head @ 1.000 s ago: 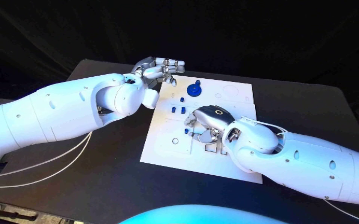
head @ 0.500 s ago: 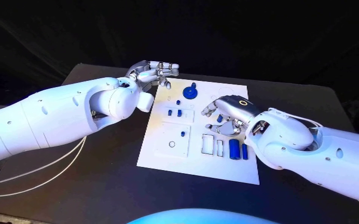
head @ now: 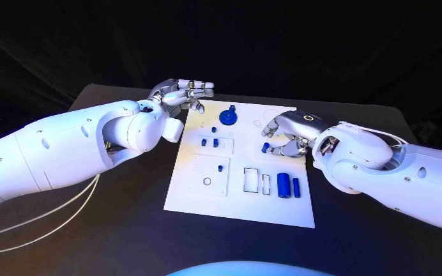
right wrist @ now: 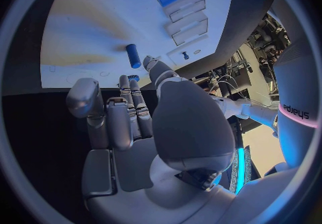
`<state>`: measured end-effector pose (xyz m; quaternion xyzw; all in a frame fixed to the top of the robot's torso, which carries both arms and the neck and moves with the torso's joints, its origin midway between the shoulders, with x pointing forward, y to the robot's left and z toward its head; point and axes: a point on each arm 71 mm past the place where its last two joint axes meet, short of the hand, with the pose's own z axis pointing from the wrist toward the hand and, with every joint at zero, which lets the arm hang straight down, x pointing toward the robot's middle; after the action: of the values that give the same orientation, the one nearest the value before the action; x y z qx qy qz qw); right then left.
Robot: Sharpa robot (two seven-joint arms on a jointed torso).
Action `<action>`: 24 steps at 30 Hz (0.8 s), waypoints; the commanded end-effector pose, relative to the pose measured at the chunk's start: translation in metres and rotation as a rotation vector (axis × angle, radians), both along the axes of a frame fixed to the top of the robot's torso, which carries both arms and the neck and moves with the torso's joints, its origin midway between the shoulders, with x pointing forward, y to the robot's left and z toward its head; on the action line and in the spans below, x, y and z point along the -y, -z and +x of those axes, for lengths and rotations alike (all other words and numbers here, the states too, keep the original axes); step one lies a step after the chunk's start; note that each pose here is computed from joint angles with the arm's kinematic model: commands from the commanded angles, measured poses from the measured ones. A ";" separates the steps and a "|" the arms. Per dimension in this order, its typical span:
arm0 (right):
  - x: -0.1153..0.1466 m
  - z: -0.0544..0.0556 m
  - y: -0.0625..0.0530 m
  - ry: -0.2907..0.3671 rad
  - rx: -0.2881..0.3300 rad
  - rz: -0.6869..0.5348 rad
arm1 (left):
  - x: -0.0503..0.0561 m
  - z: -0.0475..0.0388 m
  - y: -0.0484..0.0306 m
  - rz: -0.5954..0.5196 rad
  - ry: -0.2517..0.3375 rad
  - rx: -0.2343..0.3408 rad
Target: Assemble the parts on the task board
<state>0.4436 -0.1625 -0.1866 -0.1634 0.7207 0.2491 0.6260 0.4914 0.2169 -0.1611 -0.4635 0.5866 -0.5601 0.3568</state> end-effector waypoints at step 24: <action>-0.010 0.006 0.021 -0.027 -0.070 -0.061 | 0.003 -0.0011 -0.0011 -0.003 0.026 0.005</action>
<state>0.4513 -0.1540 -0.2053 -0.1759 0.7431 0.2387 0.5998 0.4912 0.2170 -0.1611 -0.4621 0.5883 -0.5599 0.3562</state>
